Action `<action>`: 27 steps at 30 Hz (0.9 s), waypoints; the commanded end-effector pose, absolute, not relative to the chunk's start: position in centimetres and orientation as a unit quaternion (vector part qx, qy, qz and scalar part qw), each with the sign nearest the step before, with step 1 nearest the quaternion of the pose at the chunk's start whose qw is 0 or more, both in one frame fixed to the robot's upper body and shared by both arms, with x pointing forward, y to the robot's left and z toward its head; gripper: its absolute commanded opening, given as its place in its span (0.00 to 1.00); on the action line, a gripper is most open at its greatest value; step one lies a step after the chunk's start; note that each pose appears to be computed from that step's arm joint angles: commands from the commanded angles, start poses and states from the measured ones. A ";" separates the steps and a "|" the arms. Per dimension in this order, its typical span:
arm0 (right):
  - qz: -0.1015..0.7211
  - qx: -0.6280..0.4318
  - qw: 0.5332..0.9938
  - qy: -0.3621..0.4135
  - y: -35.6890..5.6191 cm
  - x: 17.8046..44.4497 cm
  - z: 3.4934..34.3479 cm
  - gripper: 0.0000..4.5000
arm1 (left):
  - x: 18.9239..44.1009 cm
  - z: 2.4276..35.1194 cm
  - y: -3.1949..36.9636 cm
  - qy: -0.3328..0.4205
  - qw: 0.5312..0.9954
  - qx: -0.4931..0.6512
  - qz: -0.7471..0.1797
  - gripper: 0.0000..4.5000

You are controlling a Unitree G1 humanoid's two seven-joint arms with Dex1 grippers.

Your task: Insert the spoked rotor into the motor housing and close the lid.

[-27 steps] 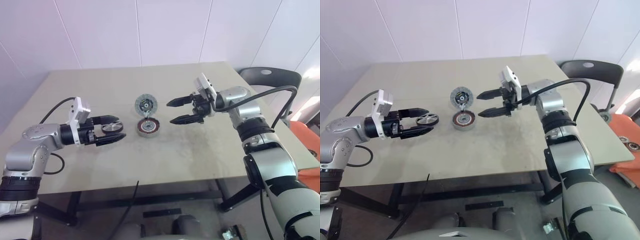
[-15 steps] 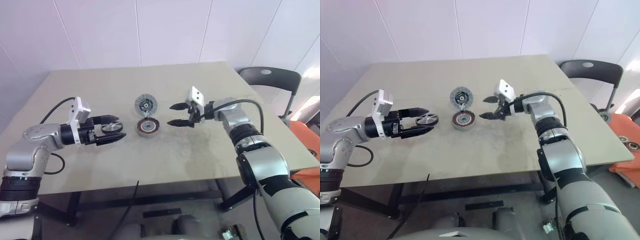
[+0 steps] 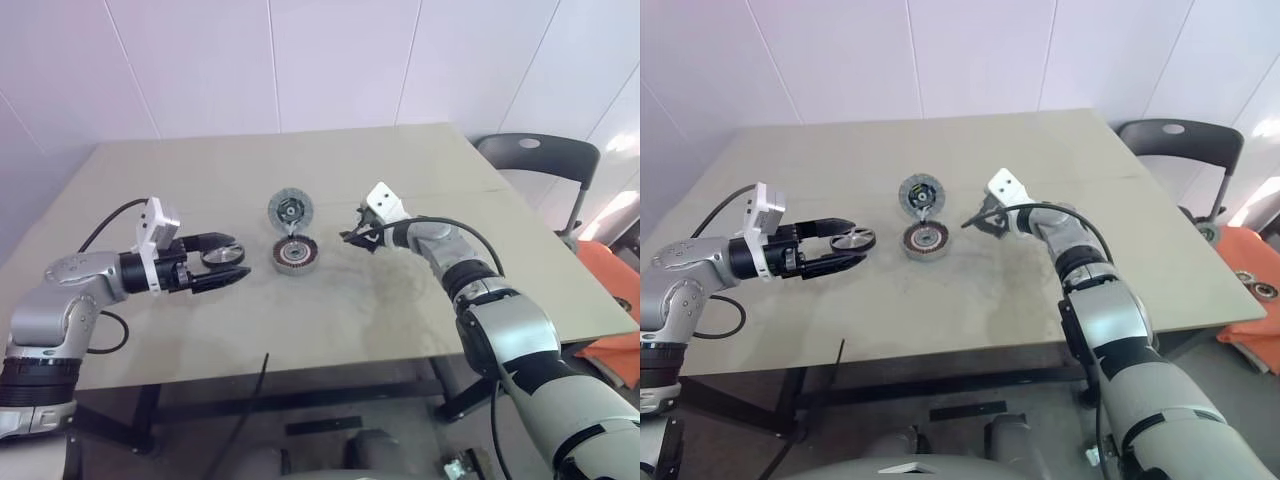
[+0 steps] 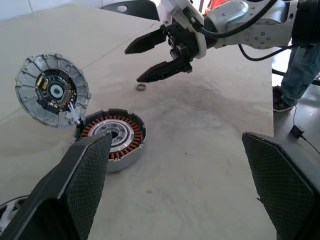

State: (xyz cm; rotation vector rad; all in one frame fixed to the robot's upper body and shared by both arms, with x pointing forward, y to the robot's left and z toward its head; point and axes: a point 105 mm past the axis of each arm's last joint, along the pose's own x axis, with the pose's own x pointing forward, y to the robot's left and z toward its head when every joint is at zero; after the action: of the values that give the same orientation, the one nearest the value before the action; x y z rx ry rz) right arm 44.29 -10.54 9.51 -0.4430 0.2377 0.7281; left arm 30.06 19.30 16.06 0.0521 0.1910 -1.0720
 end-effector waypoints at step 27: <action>0.192 -0.093 0.961 0.175 -10.9 44.2 4.8 0.85 | 29.7 17.6 19.2 0.052 0.863 0.031 -0.502 0.99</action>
State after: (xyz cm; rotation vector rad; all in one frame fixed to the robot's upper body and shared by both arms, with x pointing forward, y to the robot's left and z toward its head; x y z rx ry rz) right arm 43.83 -10.28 4.36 -0.2221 0.3651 0.4298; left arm 29.88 19.07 16.25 0.0489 0.1706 -1.0537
